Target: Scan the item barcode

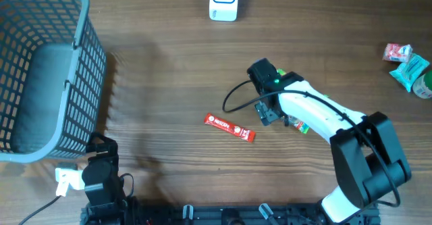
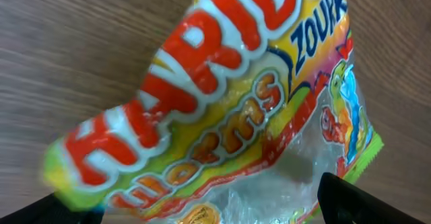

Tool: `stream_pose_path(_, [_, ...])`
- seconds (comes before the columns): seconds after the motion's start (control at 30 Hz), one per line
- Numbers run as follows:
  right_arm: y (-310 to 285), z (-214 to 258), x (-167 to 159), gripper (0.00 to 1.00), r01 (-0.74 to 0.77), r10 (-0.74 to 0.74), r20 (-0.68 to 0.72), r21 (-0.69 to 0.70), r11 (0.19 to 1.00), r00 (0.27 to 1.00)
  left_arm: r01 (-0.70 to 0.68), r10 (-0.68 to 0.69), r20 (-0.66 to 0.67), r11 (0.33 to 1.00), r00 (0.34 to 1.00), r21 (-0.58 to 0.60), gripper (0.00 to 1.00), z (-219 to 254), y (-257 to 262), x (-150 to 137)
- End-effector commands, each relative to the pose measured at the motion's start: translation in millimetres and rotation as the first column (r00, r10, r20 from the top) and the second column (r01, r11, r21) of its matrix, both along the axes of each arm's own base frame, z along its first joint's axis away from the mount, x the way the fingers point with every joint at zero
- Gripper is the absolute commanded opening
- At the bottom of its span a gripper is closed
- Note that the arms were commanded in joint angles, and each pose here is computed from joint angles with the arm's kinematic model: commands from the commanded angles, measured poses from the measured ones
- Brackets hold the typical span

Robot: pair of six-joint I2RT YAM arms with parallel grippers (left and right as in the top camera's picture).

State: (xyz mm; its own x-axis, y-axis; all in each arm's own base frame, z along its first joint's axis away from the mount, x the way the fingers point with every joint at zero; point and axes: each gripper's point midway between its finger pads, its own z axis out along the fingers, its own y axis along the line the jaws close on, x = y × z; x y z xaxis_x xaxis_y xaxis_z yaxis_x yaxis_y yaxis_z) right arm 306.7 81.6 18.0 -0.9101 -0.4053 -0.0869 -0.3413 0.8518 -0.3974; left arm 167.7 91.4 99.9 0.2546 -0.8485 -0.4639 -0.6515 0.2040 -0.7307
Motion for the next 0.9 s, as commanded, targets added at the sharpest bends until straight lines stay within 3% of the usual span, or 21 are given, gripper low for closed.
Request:
stream_pose_path(0.0, [-23.1,-7.7,-1.2,1.0,-0.008,0.014,0.04,-0.13,0.991,0.999,-0.015,0.015,0.0,1.0,1.0,0.008,1.0,-0.5,2.5,-1.0])
stream_pose_path(0.13, [-40.2,-31.6,-14.9,1.0,0.016,-0.01,0.043,-0.155,0.988,0.999,-0.015,0.015,0.0,1.0,1.0,0.008,1.0,-0.5,2.5,-1.0])
stream_pose_path(0.2, [-49.5,-44.9,-23.4,0.91,0.051,-0.047,0.029,-0.157,0.986,0.998,-0.015,0.015,0.0,1.0,1.0,0.008,1.0,-0.5,2.5,-1.0])
stream_pose_path(0.23, [-53.8,-50.7,-28.1,0.82,0.073,-0.071,0.019,-0.162,0.984,0.997,-0.015,0.015,0.0,1.0,1.0,0.008,1.0,-0.5,2.5,-1.0])
stream_pose_path(0.27, [-59.2,-56.4,-33.3,0.55,0.102,-0.103,0.003,-0.169,0.98,0.995,-0.015,0.015,0.0,1.0,1.0,0.008,1.0,-0.5,2.5,-1.0])
stream_pose_path(0.3, [-61.2,-60.0,-36.7,0.44,0.121,-0.124,-0.01,-0.165,0.979,0.992,-0.015,0.015,0.0,1.0,1.0,0.008,1.0,-0.5,2.5,-1.0])
stream_pose_path(0.33, [-60.3,-64.5,-39.7,0.27,0.132,-0.138,-0.031,-0.144,0.981,0.99,-0.015,0.015,0.0,1.0,1.0,0.008,1.0,-0.5,2.5,-1.0])
stream_pose_path(0.43, [-37.9,-74.0,-41.2,0.05,0.223,-0.22,-0.088,0.034,0.974,0.972,-0.015,0.015,0.0,1.0,1.0,0.008,1.0,-0.5,2.5,-1.0])
stream_pose_path(0.53, [25.9,-53.1,-27.4,0.05,0.234,-0.165,-0.223,0.33,0.914,0.961,-0.015,0.015,0.0,1.0,1.0,0.008,1.0,-0.5,2.5,-1.0])
stream_pose_path(0.6, [73.0,-10.4,-15.8,0.04,0.245,-0.097,-0.295,0.519,0.819,0.95,-0.015,0.015,0.0,1.0,1.0,0.008,1.0,-0.5,2.5,-1.0])
stream_pose_path(0.67, [121.1,54.8,-9.9,0.05,0.261,0.009,-0.357,0.7,0.665,0.934,-0.015,0.015,0.0,1.0,1.0,0.008,1.0,-0.5,2.5,-1.0])
stream_pose_path(0.8, [163.9,148.3,-11.3,0.05,0.224,0.166,-0.321,0.874,0.432,0.933,-0.015,0.015,0.0,1.0,1.0,0.008,1.0,-0.5,2.5,-1.0])
stream_pose_path(0.87, [172.5,172.6,-16.0,0.05,0.187,0.222,-0.277,0.917,0.353,0.935,-0.015,0.015,0.0,1.0,1.0,0.008,1.0,-0.5,2.5,-1.0])
